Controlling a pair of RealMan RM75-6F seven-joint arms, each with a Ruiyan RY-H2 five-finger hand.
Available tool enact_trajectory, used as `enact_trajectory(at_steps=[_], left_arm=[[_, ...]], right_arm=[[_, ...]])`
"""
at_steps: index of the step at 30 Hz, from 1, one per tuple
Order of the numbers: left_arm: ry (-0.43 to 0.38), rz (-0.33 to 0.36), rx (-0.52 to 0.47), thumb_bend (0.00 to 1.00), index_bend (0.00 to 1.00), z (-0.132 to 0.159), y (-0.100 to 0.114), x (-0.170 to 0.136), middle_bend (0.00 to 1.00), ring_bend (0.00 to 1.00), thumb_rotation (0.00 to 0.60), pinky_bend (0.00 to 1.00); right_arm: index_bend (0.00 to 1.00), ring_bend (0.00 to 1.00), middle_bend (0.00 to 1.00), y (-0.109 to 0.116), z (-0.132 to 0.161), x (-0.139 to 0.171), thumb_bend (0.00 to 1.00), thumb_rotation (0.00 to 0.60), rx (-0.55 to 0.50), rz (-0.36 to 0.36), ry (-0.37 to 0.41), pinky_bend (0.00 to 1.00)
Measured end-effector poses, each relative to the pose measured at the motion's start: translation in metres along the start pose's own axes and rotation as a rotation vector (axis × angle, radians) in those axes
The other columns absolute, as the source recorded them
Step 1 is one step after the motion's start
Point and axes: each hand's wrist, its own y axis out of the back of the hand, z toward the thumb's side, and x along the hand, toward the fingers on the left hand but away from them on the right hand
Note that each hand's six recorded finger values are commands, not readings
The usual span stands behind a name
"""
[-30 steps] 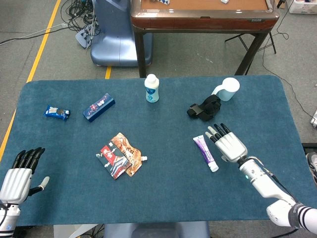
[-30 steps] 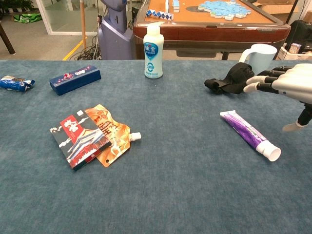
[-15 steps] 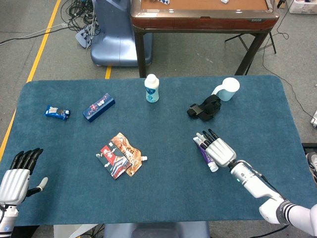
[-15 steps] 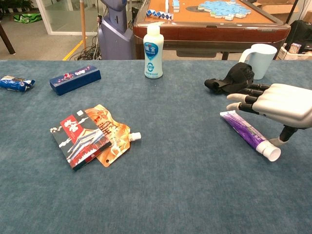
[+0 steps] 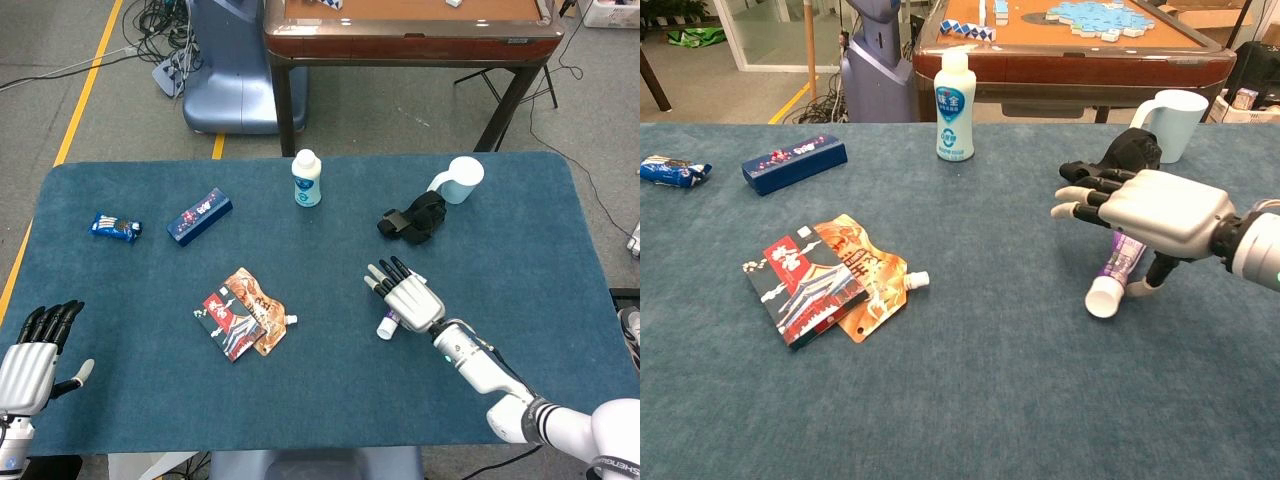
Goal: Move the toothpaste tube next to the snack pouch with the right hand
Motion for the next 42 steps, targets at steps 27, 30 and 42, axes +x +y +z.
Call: enact_trajectory(at_steps=[27, 30, 42], left_arm=[[0.019, -0.001, -0.002, 0.26, 0.07, -0.006, -0.001, -0.002, 0.09, 0.08, 0.600, 0.03], [0.021, -0.002, 0.000, 0.26, 0.07, -0.006, -0.001, -0.003, 0.09, 0.08, 0.600, 0.03], [0.019, 0.000, -0.001, 0.26, 0.07, -0.005, -0.001, -0.003, 0.09, 0.08, 0.600, 0.03]], right_arm=[[0.34, 0.20, 0.36, 0.003, -0.018, -0.017, 0.26, 0.600, -0.145, 0.113, -0.060, 0.07], [0.37, 0.22, 0.38, 0.001, -0.019, -0.017, 0.31, 0.600, -0.138, 0.120, -0.059, 0.08], [0.47, 0.27, 0.44, -0.007, -0.023, -0.014, 0.37, 0.600, -0.109, 0.151, -0.060, 0.09]])
